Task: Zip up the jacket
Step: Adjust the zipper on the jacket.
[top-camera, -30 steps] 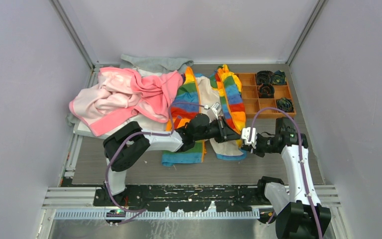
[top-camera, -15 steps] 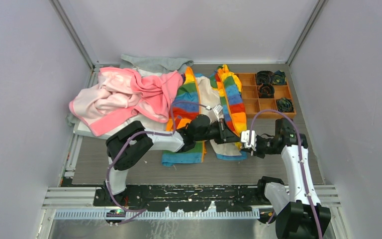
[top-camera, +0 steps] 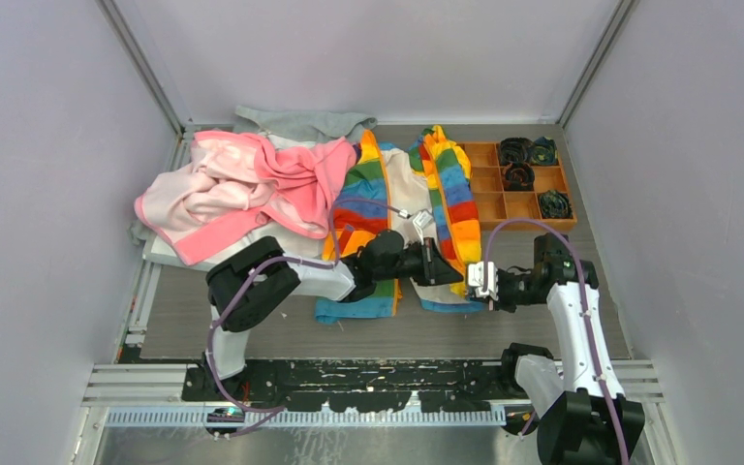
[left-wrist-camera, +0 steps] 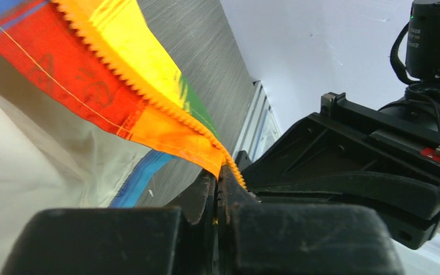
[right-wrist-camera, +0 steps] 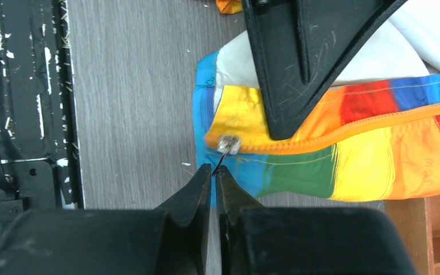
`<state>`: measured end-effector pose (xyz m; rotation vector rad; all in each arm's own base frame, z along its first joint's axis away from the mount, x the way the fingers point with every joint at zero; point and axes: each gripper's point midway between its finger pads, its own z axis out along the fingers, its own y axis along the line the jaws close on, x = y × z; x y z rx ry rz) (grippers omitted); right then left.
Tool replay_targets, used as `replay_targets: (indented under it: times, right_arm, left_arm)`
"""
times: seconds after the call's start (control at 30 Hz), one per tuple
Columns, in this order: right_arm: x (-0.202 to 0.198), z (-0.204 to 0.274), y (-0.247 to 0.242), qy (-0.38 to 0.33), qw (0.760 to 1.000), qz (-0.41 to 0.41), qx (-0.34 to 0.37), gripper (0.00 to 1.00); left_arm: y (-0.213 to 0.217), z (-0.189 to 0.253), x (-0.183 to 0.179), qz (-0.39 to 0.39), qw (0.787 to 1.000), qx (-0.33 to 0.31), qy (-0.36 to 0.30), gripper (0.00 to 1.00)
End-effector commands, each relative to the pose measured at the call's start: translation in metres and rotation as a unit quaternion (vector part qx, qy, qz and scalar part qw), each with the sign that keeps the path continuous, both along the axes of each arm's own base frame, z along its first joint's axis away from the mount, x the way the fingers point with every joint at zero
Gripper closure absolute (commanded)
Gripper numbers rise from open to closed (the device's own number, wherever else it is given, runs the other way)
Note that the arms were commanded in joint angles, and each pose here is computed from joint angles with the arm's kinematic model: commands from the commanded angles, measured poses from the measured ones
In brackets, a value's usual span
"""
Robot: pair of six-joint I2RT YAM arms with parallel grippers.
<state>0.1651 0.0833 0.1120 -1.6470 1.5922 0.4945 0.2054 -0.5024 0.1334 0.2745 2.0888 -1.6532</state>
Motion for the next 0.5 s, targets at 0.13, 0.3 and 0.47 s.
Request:
replay_targets:
  times: [0.13,0.3,0.47]
  right_arm:
    - [-0.02,-0.001,0.007,0.032,0.999,0.037,0.011,0.79]
    - [-0.016,0.006,0.009,0.048,0.998,0.014,0.028,0.78]
    - [0.002,0.04,0.017,0.096,0.99,-0.052,0.087,0.66]
  left_arm:
    - [0.012,0.034,0.006,0.012,0.996,-0.029,-0.089,1.0]
    - [0.019,0.029,0.001,0.011,0.993,-0.015,-0.115,1.0]
    - [0.025,0.027,-0.008,0.007,0.989,-0.004,-0.145,1.0]
